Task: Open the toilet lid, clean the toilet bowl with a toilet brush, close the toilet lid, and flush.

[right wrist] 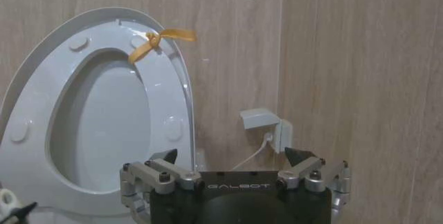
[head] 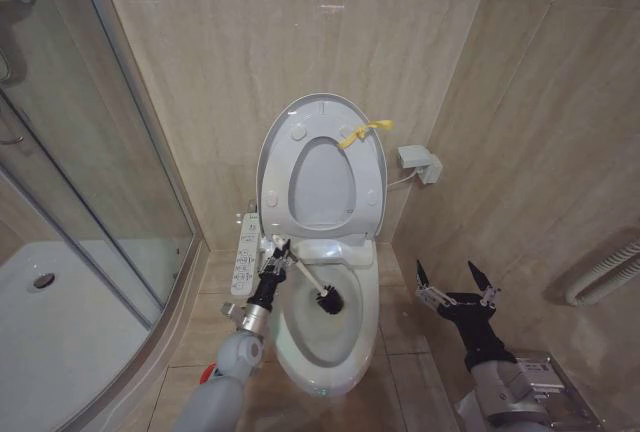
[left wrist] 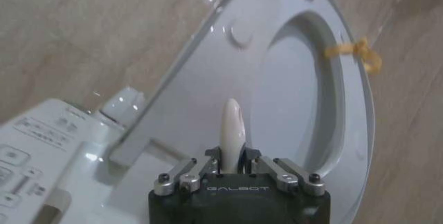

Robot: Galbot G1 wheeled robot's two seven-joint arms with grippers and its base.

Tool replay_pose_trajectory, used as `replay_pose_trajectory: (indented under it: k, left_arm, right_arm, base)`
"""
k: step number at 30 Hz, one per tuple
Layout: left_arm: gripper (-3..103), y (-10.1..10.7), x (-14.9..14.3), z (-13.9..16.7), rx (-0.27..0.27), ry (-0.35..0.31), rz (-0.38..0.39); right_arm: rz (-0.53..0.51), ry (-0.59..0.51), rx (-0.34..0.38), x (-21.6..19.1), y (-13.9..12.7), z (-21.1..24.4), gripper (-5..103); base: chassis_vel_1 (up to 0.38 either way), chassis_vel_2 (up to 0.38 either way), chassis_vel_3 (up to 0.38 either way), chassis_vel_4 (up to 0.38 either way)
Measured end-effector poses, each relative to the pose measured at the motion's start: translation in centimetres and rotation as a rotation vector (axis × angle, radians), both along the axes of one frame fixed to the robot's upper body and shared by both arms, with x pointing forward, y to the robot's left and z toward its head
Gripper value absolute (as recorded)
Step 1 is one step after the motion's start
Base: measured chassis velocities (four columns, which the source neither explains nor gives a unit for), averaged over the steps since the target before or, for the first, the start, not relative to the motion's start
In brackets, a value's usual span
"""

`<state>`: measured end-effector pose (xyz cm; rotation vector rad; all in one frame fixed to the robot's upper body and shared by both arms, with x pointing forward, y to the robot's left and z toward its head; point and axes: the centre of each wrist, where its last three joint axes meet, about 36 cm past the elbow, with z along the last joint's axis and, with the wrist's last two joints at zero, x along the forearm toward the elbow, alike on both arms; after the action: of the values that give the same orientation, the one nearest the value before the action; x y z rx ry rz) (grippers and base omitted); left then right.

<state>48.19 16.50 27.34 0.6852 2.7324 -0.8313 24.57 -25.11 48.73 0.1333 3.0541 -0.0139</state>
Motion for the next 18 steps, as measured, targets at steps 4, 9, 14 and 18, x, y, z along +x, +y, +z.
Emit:
replay_pose_trajectory:
  k: [4, 9, 14, 18]
  left_arm:
    - [22, -0.5, 0.9, -0.9, 0.031, 0.000, -0.012]
    - [22, -0.6, 1.1, -1.7, 0.048, 0.002, -0.015]
    - [22, -0.3, 1.3, -1.9, 0.059, -0.001, -0.019]
    - [22, -0.8, 1.9, -1.5, 0.053, -0.014, -0.019]
  right_arm:
    - [0.000, 0.000, 0.000, 0.0, 0.0, 0.0, 100]
    - [0.000, 0.000, 0.000, 0.0, 0.0, 0.0, 100]
    - [0.000, 0.000, 0.000, 0.0, 0.0, 0.0, 100]
    - [0.000, 0.000, 0.000, 0.0, 0.0, 0.0, 100]
  base:
    - [0.000, 0.000, 0.000, 0.000]
    - [0.000, 0.000, 0.000, 0.000]
    - [0.000, 0.000, 0.000, 0.000]
    - [0.000, 0.000, 0.000, 0.000]
